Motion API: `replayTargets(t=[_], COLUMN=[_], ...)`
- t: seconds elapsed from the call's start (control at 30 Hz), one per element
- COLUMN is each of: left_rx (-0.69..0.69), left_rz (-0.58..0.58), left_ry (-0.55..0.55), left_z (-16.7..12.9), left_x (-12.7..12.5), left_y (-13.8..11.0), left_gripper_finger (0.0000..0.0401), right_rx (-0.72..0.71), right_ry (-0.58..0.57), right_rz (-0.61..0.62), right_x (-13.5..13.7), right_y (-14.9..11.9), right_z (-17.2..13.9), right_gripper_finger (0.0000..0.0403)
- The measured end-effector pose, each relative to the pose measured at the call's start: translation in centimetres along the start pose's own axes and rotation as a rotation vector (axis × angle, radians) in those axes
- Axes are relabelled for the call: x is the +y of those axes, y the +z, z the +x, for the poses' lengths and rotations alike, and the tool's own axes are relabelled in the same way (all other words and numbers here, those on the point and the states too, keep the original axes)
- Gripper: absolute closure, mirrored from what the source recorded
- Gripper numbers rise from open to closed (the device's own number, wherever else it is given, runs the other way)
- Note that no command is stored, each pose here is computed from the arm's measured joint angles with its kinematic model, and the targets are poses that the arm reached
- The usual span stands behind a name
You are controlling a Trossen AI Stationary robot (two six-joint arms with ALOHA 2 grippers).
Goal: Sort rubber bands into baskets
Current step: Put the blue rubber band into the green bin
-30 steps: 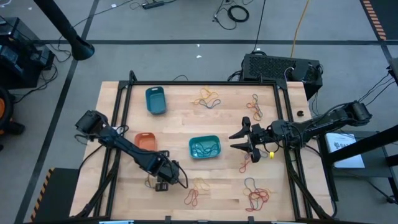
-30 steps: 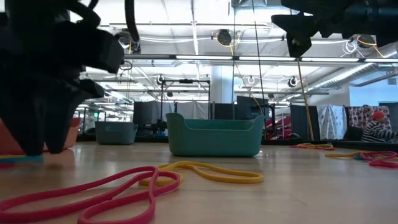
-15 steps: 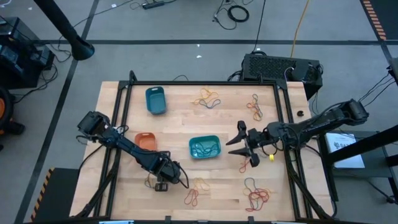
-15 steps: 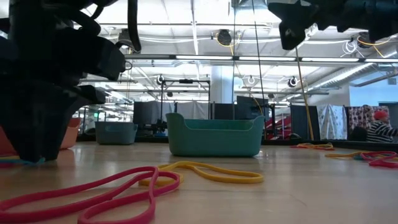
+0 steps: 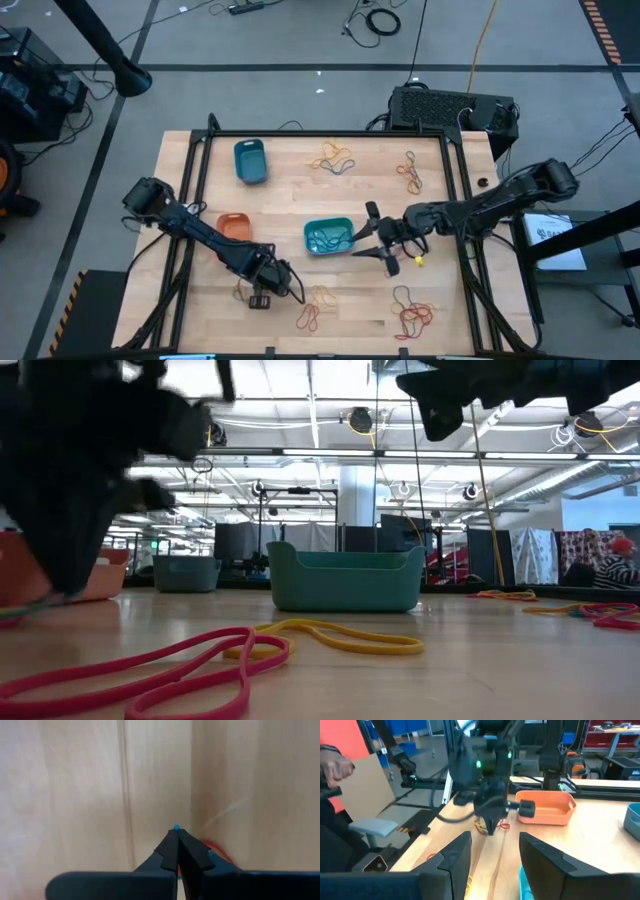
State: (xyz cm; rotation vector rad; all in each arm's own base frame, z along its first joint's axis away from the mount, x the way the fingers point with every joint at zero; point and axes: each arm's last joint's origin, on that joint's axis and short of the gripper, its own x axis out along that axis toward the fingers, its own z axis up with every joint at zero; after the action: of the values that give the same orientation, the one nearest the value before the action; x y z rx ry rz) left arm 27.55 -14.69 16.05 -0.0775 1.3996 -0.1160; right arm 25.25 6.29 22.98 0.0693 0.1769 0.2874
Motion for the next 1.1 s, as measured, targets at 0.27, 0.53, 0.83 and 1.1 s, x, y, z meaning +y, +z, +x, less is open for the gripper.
replayTargets(t=[0.27,0.53,0.83,1.1], left_rx=[-0.053,-0.054,-0.196,-0.286], left_rz=[-0.055,-0.134,-0.186,-0.197], left_ry=[0.028,0.016,-0.078,-0.128], left_z=[-4.1,-8.4,-13.4,-16.7], left_x=[-0.2,-0.5,-1.1,-1.2], left_y=[-0.7,-2.5,-4.2,-5.2], left_gripper_finger=[0.0393,0.0393,0.0393,0.0393], right_rx=[0.049,0.052,0.052,0.052], right_ry=[-0.004,-0.004,-0.004,-0.004], right_rz=[0.003,0.003,0.003,0.003], right_x=[-0.1,-0.1,-0.1,-0.1], right_y=[-0.2,-0.1,-0.1,-0.1], right_z=[0.9,0.9,0.9,0.9], right_gripper_finger=[0.0243,0.0243,0.0243,0.0243])
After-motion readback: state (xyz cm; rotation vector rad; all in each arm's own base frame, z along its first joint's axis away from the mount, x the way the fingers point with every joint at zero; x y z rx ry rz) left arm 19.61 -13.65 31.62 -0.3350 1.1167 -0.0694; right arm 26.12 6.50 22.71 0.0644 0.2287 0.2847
